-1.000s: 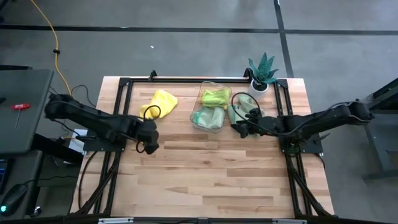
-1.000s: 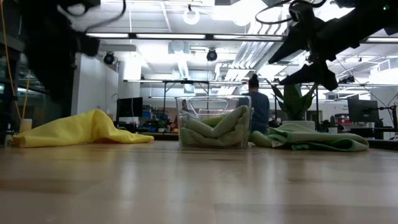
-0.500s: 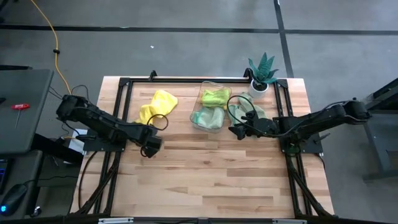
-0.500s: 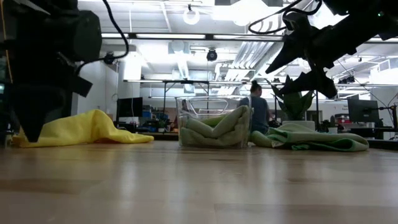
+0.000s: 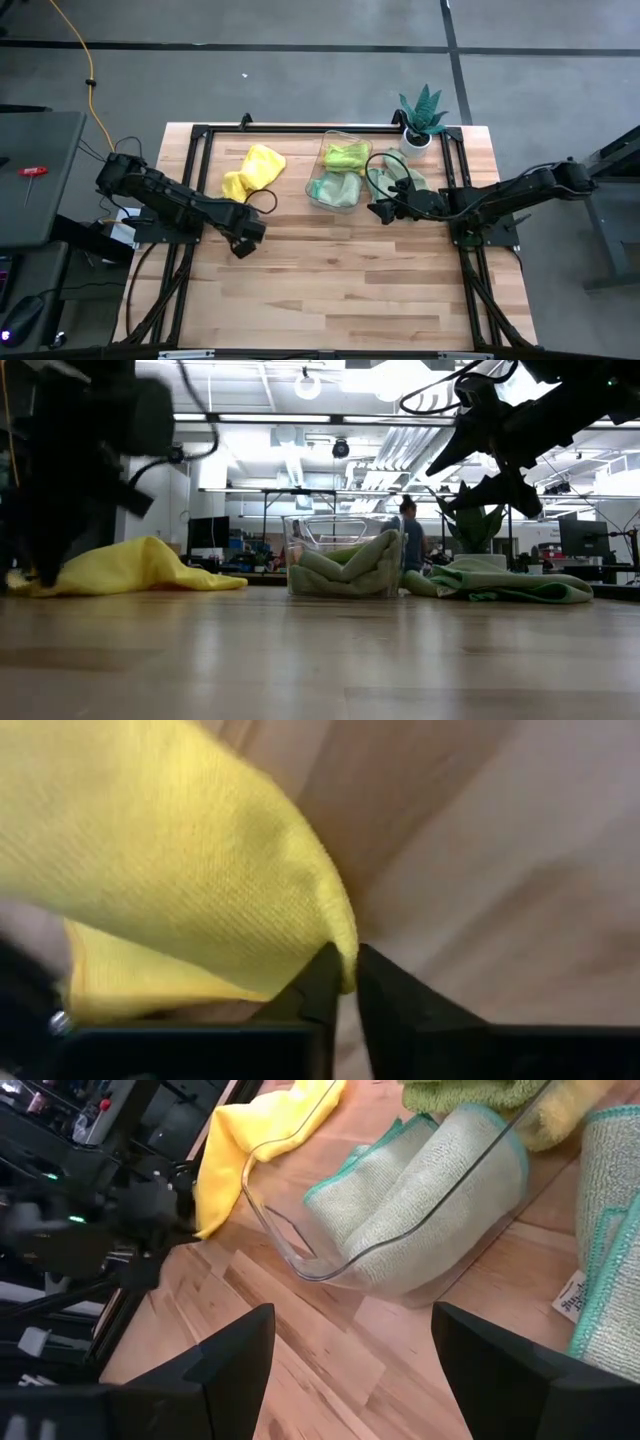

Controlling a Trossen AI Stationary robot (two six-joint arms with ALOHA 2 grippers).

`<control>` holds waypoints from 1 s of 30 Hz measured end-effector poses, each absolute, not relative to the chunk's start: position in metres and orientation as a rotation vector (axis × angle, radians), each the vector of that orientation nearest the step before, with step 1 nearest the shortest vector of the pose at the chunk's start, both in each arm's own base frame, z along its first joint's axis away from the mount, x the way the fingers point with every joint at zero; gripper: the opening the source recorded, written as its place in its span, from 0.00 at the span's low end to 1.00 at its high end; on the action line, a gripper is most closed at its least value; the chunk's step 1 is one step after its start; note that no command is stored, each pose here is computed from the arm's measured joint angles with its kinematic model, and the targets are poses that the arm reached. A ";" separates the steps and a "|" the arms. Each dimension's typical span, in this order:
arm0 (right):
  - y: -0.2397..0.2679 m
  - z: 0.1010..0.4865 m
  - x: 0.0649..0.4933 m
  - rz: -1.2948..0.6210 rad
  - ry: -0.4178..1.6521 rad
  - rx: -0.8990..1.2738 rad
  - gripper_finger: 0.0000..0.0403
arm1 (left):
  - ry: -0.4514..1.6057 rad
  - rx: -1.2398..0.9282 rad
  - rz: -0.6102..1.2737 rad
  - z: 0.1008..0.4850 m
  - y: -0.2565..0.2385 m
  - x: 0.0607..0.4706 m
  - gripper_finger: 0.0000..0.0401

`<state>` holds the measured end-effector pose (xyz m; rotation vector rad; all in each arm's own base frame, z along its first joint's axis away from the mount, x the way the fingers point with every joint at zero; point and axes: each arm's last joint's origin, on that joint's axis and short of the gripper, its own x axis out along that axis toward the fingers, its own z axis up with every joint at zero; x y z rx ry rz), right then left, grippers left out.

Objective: Fold microfiber towels
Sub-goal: Fold the yellow towel

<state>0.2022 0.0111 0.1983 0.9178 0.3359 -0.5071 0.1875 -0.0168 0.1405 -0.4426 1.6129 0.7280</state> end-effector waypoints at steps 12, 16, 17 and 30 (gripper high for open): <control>0.011 0.198 0.202 -0.517 0.325 0.963 0.65 | 1.190 -0.615 0.395 0.202 -0.044 0.252 0.01; 0.012 0.199 0.202 -0.500 0.330 0.972 0.65 | 1.047 -0.720 0.287 0.210 -0.052 0.268 0.00; 0.012 0.199 0.203 -0.492 0.335 0.975 0.65 | 1.007 -0.744 0.255 0.213 -0.054 0.272 0.00; 0.023 0.205 0.206 -0.276 0.379 1.038 0.65 | 0.663 -0.781 0.147 0.236 -0.044 0.298 0.00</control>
